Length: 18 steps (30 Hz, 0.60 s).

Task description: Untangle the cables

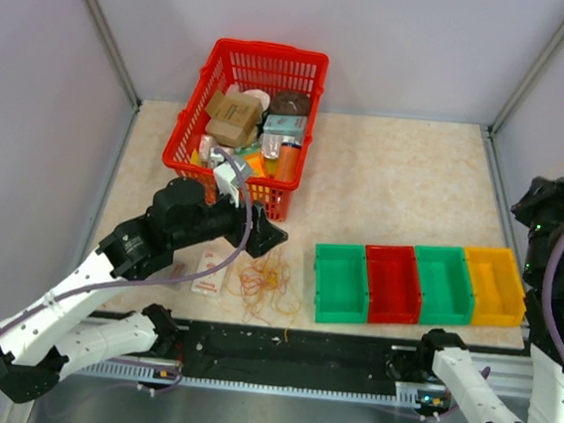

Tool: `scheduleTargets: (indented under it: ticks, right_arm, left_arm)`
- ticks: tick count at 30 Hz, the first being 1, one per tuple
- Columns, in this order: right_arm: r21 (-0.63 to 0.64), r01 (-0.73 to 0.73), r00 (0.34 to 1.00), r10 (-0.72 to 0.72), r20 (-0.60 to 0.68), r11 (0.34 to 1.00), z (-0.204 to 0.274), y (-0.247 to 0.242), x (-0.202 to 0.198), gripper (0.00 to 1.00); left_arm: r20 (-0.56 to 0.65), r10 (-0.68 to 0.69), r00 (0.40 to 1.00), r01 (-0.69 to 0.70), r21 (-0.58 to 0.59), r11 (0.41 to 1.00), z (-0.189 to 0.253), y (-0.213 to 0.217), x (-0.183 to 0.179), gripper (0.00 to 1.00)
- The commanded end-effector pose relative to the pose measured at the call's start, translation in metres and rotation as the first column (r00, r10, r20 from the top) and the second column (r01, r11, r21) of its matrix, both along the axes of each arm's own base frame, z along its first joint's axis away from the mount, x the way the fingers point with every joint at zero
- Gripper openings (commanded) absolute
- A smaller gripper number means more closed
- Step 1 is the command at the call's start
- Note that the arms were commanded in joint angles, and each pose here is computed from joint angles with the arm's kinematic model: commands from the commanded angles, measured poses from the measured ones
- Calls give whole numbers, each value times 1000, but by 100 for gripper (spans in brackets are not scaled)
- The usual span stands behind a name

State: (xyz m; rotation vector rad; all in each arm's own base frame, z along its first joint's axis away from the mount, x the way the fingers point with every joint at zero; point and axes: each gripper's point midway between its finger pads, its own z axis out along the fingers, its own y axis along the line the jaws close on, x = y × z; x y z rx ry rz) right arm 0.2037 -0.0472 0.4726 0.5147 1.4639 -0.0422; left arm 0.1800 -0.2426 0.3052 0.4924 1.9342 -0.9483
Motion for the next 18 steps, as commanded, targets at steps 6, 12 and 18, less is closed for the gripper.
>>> scheduleTargets:
  ticks: [6, 12, 18]
  right_arm:
    - [-7, 183, 963, -180, -201, 983, -77, -27, -6, 0]
    - [-27, 214, 941, -214, -264, 976, -103, -33, -20, 0]
    - [-13, 227, 930, -221, -294, 974, -126, -33, -22, 0]
  left_arm:
    - [114, -126, 985, 127, 0, 992, 18, 2, -20, 97]
    - [105, -138, 985, 138, 1, 990, 13, 2, -24, 97]
    - [100, -157, 983, 159, -10, 987, 16, 0, -29, 97]
